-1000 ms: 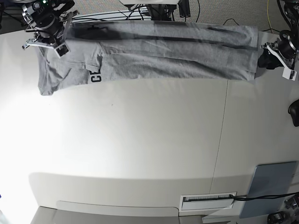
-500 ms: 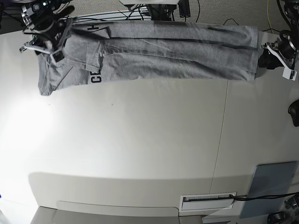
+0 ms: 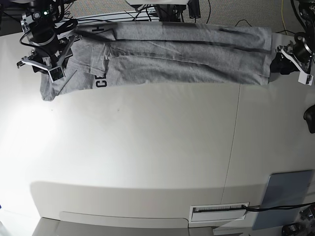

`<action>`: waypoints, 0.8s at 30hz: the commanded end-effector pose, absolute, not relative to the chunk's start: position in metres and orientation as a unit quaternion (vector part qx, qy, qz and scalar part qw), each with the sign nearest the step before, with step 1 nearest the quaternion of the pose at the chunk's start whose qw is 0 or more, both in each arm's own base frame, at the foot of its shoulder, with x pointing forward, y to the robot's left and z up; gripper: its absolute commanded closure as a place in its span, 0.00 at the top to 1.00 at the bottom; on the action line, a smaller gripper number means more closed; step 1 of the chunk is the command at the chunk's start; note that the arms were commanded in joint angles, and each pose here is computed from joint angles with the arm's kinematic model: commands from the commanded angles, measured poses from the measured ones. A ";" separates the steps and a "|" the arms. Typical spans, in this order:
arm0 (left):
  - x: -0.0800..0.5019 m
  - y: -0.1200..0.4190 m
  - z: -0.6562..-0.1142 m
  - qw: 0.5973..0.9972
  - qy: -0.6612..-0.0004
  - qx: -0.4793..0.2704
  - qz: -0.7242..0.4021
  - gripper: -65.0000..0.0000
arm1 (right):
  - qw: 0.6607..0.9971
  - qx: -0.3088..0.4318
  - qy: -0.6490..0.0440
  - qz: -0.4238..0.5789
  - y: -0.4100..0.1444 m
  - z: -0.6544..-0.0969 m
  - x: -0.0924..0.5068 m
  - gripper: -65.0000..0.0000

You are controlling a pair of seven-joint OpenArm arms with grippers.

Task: Fold the T-shirt properly
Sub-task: 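Lower the folded edge and smooth the long strip with both grippers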

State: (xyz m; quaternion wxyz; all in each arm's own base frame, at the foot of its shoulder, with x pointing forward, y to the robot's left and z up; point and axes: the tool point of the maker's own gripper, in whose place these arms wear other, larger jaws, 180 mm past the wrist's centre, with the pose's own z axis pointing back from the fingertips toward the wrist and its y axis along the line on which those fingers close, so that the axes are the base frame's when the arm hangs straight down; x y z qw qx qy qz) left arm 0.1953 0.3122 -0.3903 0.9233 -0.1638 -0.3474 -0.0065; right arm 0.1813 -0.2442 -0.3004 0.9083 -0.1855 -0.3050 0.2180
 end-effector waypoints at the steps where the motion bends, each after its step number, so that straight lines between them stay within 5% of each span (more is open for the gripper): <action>1: 0.202 0.314 -0.380 0.916 -0.365 -0.165 -0.008 0.46 | 0.900 -0.194 -0.320 0.222 -0.246 -0.292 0.186 0.39; 24: 0.166 0.306 -0.432 0.937 -0.298 -0.176 0.048 0.45 | 0.900 -0.194 -0.320 0.222 -0.245 -0.292 0.186 0.39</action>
